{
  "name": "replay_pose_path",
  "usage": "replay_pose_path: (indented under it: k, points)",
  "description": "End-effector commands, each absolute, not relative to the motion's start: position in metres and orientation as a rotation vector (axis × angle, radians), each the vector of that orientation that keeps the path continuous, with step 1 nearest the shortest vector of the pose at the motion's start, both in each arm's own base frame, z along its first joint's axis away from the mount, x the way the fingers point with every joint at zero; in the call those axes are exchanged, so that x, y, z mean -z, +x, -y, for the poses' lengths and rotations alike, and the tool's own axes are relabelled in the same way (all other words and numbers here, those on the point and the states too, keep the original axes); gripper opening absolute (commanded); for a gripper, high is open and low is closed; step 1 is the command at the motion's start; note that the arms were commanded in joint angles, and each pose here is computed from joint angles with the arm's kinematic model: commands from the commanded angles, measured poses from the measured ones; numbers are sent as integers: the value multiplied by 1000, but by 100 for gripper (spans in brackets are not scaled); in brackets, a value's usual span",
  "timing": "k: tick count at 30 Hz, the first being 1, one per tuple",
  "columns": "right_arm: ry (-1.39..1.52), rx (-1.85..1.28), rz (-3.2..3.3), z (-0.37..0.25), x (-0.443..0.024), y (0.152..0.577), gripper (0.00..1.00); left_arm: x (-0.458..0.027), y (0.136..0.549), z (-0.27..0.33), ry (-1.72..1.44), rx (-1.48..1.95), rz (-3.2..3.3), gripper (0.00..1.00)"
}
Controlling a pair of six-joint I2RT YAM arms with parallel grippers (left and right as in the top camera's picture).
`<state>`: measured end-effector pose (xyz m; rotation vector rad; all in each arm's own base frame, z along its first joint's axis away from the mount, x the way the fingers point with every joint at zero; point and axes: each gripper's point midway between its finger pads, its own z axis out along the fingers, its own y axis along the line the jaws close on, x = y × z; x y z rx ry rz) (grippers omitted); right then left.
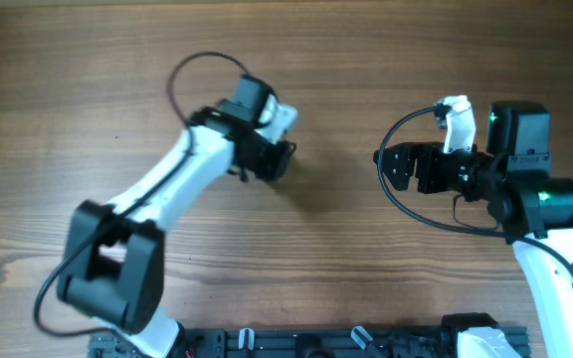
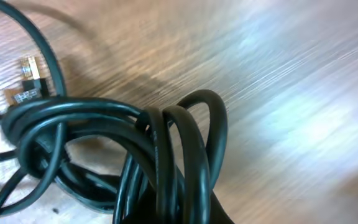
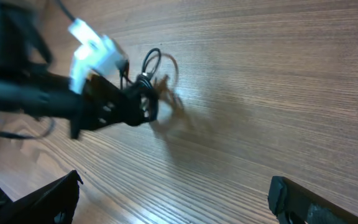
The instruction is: Untangle cables
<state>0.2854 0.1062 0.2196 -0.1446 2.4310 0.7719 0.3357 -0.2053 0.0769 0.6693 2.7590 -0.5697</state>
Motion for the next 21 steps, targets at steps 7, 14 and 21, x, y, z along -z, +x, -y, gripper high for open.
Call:
replay_pose_path:
  k: [7, 14, 21]
  points:
    - [-239, -977, -2330, -131, -243, 283, 100, -266, 322, 192, 381, 2073, -2083, 4]
    - [-202, -1089, -2309, -147, -247, 296, 100, -270, 326, 184, -22, 2275, -2265, 4]
    - [-185, -1216, -2411, -186, -218, 305, 98, -272, 330, 184, -69, 2295, -2286, 4]
